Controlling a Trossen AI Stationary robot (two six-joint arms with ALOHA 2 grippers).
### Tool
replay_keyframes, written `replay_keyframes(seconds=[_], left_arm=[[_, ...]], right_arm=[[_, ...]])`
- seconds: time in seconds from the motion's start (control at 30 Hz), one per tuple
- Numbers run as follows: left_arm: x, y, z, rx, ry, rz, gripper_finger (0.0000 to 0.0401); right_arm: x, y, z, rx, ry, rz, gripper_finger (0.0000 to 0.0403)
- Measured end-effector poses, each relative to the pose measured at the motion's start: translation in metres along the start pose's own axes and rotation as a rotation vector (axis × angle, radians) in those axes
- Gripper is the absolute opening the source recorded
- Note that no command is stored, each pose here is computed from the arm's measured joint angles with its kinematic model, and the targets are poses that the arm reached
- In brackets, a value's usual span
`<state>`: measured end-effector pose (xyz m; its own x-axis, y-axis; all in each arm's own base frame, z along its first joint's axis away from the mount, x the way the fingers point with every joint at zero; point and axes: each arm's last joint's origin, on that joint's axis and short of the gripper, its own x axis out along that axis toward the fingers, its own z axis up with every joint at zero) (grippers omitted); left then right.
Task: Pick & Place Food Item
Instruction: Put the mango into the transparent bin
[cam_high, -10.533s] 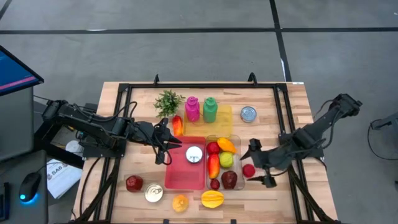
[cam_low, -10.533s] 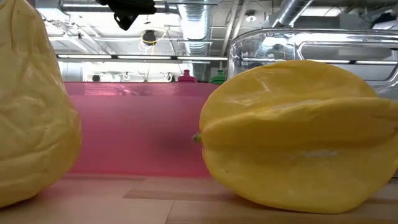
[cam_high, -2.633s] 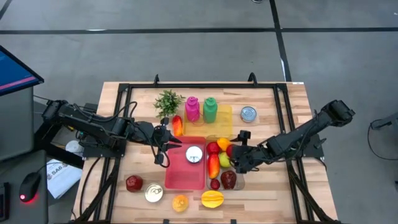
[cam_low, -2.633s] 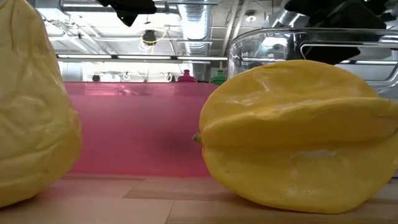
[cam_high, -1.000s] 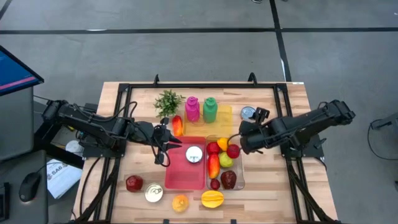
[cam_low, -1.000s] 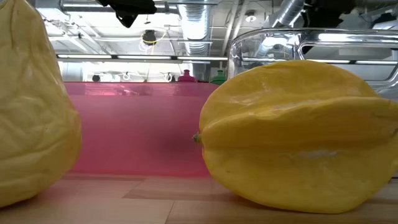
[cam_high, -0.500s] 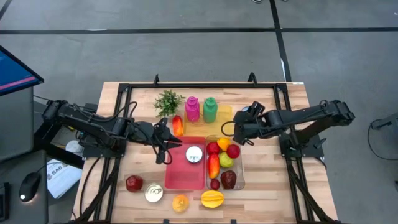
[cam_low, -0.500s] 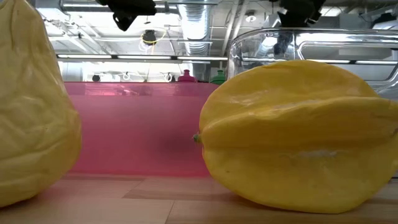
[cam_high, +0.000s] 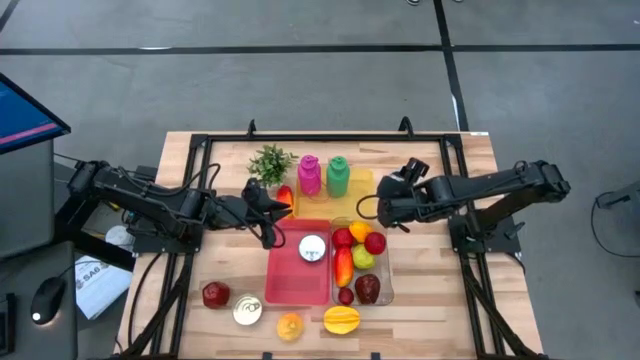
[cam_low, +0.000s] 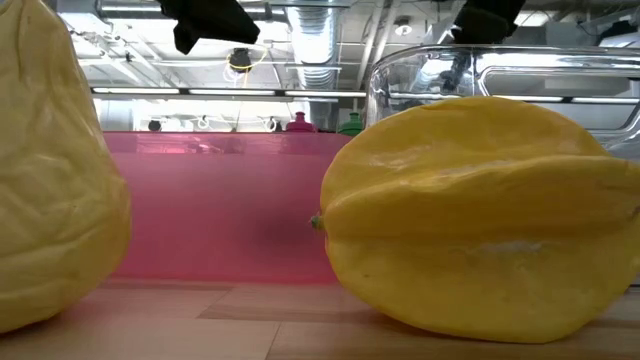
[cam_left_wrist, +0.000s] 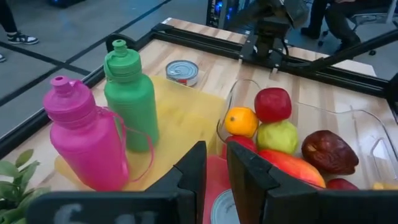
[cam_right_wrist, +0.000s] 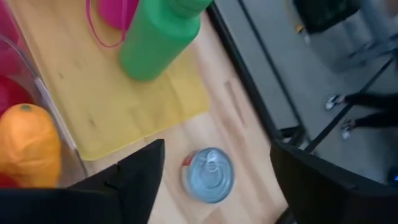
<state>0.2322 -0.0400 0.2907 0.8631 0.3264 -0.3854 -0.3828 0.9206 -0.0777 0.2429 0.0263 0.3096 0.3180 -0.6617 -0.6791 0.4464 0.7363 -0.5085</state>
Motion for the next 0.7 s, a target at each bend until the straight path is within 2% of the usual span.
replay_keyframes(seconds=[0.13, 0.27, 0.47, 0.7], left_arm=[[0.000, 0.000, 0.000, 0.024, 0.000, 0.001, 0.0053], [0.000, 0.000, 0.000, 0.026, 0.000, 0.001, 0.0053], [0.000, 0.000, 0.000, 0.027, 0.000, 0.001, 0.0053], [0.000, 0.000, 0.000, 0.029, 0.000, 0.001, 0.0053]], right_arm=[[-0.005, -0.002, -0.001, -0.054, -0.037, -0.038, 0.0229], [-0.004, -0.001, -0.002, -0.026, -0.062, -0.035, 0.0166], [0.021, 0.020, -0.019, -0.054, -0.076, -0.020, 0.0077], [0.041, 0.034, -0.034, -0.051, -0.112, 0.027, 0.0006]])
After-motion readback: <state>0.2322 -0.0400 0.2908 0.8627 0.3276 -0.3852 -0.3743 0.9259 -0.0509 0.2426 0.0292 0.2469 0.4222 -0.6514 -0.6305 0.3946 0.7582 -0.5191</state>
